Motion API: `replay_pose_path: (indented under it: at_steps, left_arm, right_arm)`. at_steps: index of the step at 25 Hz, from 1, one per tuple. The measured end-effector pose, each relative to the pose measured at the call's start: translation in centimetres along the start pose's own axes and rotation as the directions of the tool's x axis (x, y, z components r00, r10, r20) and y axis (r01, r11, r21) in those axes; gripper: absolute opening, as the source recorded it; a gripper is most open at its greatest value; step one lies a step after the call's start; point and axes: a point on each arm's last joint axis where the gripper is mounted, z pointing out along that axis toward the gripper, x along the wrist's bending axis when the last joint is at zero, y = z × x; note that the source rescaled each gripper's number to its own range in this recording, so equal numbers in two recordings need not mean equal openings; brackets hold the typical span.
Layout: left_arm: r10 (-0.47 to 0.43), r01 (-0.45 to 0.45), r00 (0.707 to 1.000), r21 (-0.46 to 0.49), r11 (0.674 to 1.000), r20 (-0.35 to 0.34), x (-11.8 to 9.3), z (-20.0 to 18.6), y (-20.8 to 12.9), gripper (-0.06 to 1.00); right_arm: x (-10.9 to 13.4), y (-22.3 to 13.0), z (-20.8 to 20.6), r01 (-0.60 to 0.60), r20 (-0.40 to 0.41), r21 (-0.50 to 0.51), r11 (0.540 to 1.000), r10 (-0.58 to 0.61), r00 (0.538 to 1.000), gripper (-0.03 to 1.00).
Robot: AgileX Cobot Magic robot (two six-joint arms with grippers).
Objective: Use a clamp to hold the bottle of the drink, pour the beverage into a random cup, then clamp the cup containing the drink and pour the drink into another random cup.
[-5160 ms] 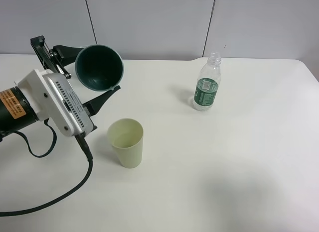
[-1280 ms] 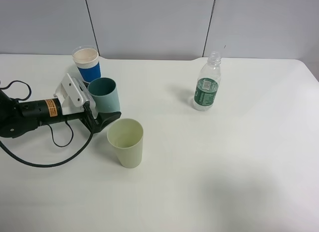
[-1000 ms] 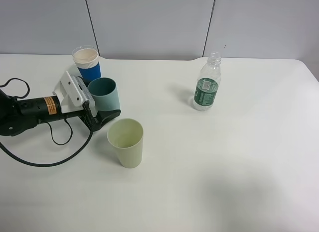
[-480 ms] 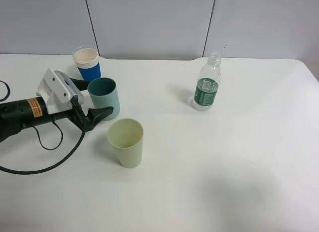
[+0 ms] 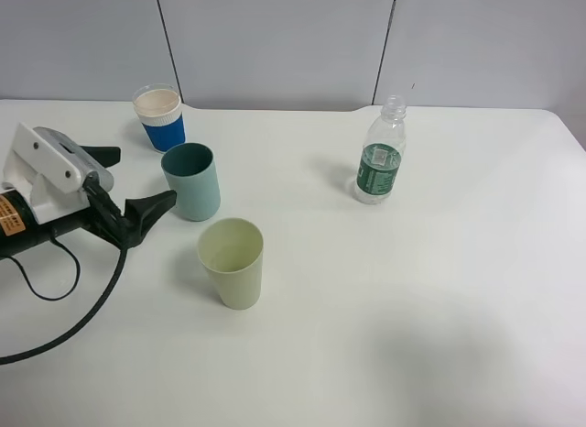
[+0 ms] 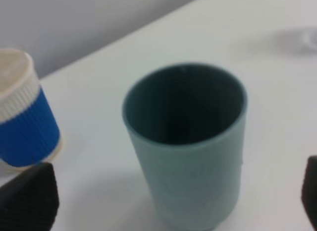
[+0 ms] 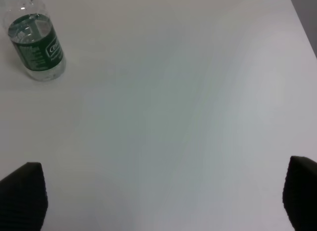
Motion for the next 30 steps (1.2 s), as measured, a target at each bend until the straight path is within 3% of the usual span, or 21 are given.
replay_pose_path:
  at_steps: [7,11,15,21,30]
  left_arm:
    - [0.071,-0.073,0.996,-0.038,0.997,-0.052,0.2,-1.4,2.7,0.99]
    - [0.050,-0.050,0.994,0.005,0.999,-0.100,0.4,-2.4,3.7,0.99]
    - [-0.005,0.009,0.979,0.017,1.000,-0.205,1.0,-3.9,5.0,0.99]
    - [-0.063,0.069,0.931,0.004,0.998,-0.359,2.0,-6.5,8.6,1.00]
    - [-0.122,0.150,0.828,0.006,0.989,-0.548,2.5,-12.3,15.2,1.00]
  right_arm:
    - [0.0,0.0,0.0,0.000,0.000,0.000,1.000,0.000,1.000,1.00]
    - [0.0,0.0,0.0,0.000,0.000,0.000,1.000,0.000,1.000,1.00]
    - [0.0,0.0,0.0,0.000,0.000,0.000,1.000,0.000,1.000,1.00]
    - [0.0,0.0,0.0,0.000,0.000,0.000,1.000,0.000,1.000,1.00]
    - [0.0,0.0,0.0,0.000,0.000,0.000,1.000,0.000,1.000,1.00]
